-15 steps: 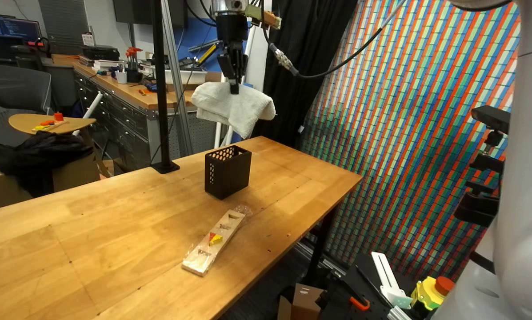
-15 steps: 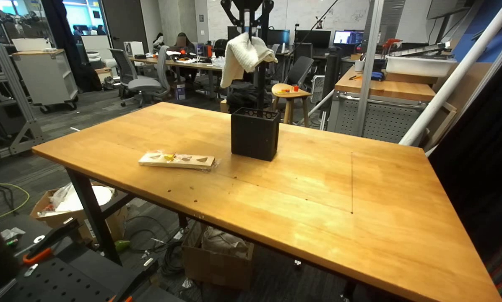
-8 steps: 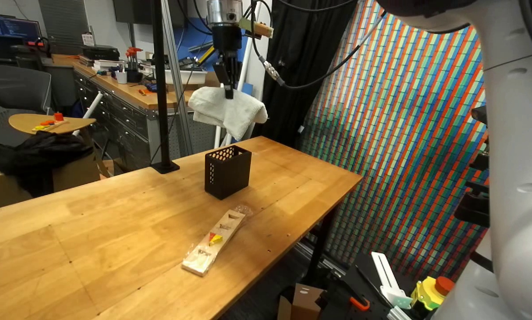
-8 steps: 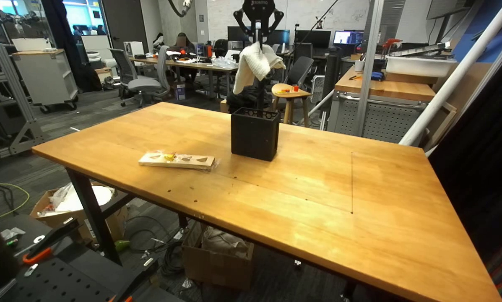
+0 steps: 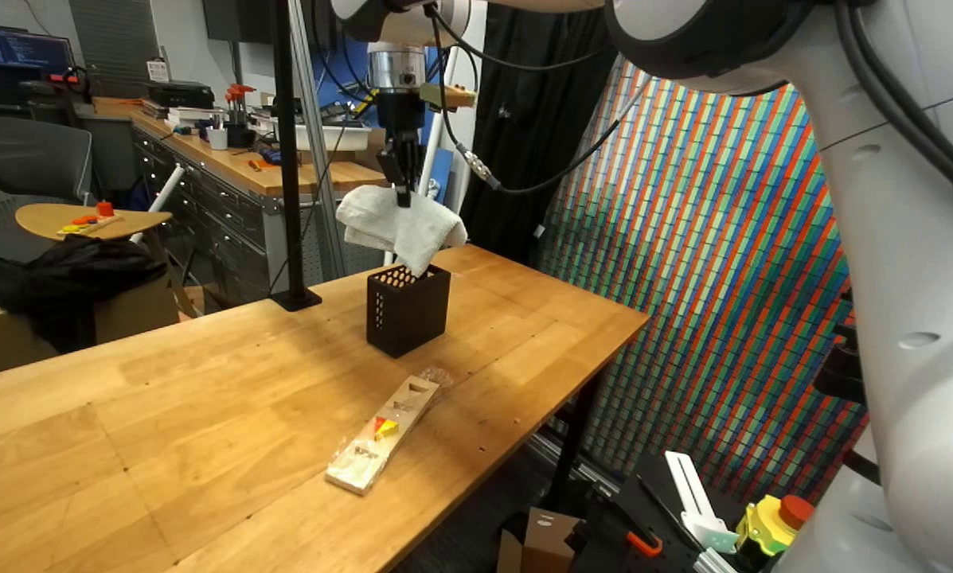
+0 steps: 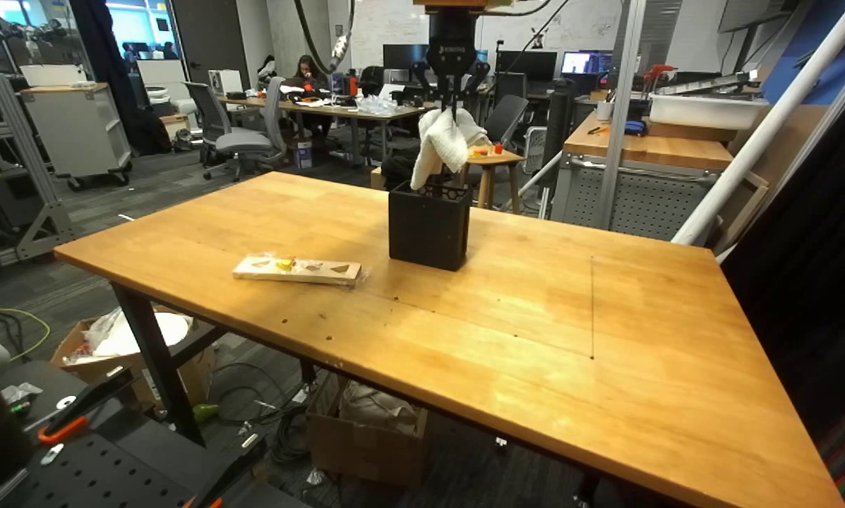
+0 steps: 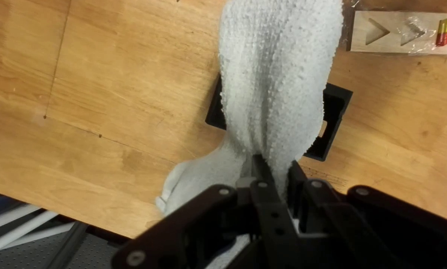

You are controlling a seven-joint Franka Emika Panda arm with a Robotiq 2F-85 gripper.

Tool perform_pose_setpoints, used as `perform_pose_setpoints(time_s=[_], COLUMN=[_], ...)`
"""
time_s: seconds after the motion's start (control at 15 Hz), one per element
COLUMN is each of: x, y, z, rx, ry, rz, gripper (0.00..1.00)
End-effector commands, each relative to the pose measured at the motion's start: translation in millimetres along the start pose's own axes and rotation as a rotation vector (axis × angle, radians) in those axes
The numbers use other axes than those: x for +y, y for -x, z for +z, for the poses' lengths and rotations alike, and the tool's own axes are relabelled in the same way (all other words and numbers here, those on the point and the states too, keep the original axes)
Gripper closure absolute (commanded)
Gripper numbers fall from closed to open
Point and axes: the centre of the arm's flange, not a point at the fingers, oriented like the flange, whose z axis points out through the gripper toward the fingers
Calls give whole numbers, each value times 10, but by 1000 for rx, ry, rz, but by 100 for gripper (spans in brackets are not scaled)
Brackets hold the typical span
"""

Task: Put the white towel in the black box

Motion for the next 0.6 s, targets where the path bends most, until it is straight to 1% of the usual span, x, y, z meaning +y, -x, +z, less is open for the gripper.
perform_pose_setpoints(time_s=[0.0,0.27,0.53], x=[13,-97,-168], y=[-81,-26,31], z=[172,446,661], rx=[35,24,36], ry=[-23,-72,-125], rz=[6,23,52], gripper=[97,97,97])
